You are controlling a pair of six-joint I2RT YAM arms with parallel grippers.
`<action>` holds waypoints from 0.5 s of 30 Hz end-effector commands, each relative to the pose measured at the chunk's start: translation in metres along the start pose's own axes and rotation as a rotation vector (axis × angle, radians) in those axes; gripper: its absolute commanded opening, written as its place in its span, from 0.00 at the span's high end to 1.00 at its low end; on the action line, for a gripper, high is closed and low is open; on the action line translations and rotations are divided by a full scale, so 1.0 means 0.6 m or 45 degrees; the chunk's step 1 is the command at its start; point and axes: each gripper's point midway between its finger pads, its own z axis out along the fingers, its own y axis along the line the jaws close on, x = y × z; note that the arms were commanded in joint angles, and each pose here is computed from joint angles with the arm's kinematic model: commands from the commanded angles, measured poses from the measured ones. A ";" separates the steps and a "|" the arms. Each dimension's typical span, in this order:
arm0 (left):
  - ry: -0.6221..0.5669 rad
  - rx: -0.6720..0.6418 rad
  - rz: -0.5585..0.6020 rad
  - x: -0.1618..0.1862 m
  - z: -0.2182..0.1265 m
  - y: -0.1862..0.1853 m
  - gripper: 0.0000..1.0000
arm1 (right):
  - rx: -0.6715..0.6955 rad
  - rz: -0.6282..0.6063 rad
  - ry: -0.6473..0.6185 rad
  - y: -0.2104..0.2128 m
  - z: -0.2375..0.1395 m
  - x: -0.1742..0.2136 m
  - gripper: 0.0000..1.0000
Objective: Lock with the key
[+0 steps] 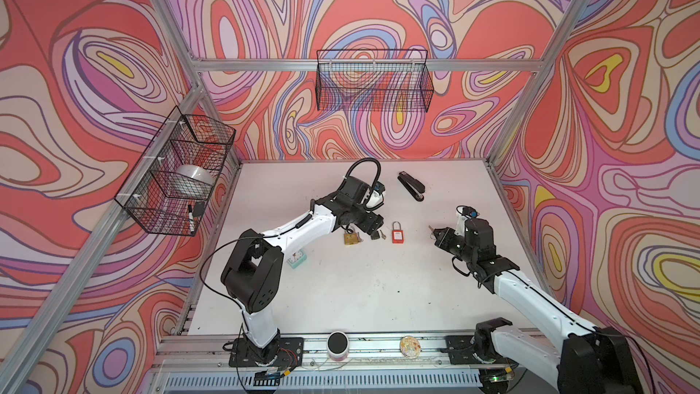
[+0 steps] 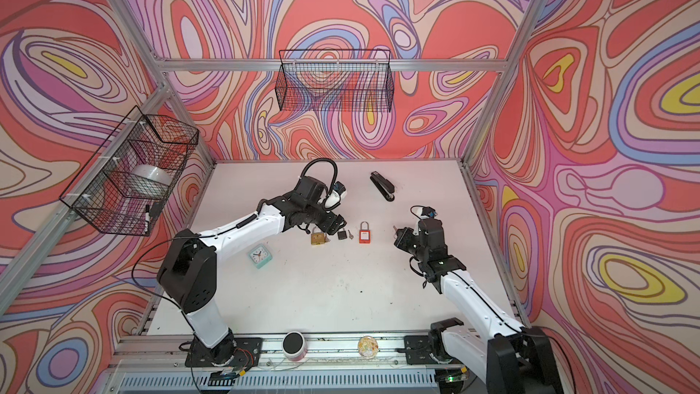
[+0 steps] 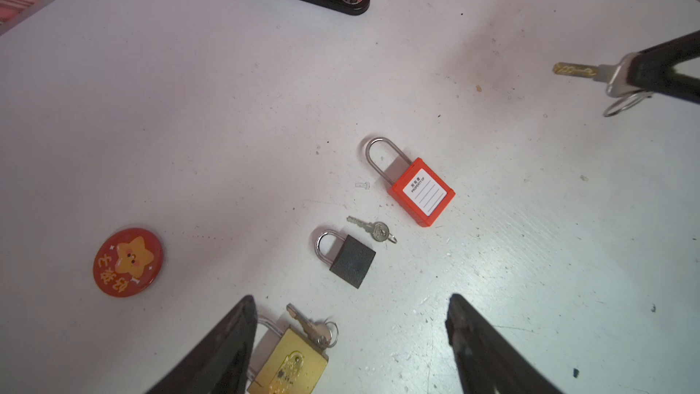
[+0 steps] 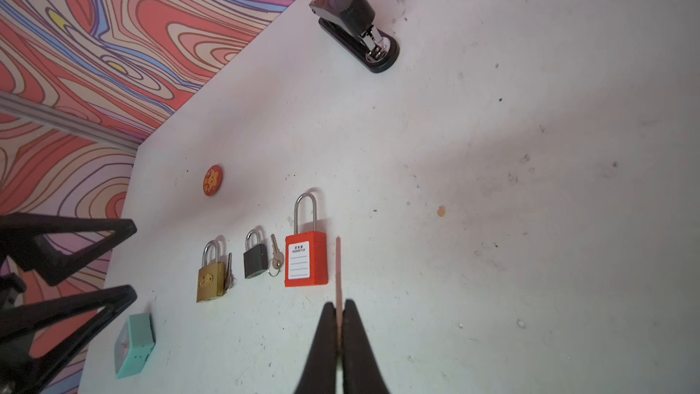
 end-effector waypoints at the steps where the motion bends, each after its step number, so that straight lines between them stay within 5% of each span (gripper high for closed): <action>1: -0.065 0.008 -0.026 -0.015 -0.027 -0.001 0.20 | -0.093 0.137 -0.097 0.032 0.019 -0.023 1.00; 15: -0.040 -0.008 -0.117 0.008 -0.036 0.016 0.19 | -0.074 0.383 -0.103 0.010 0.082 0.033 1.00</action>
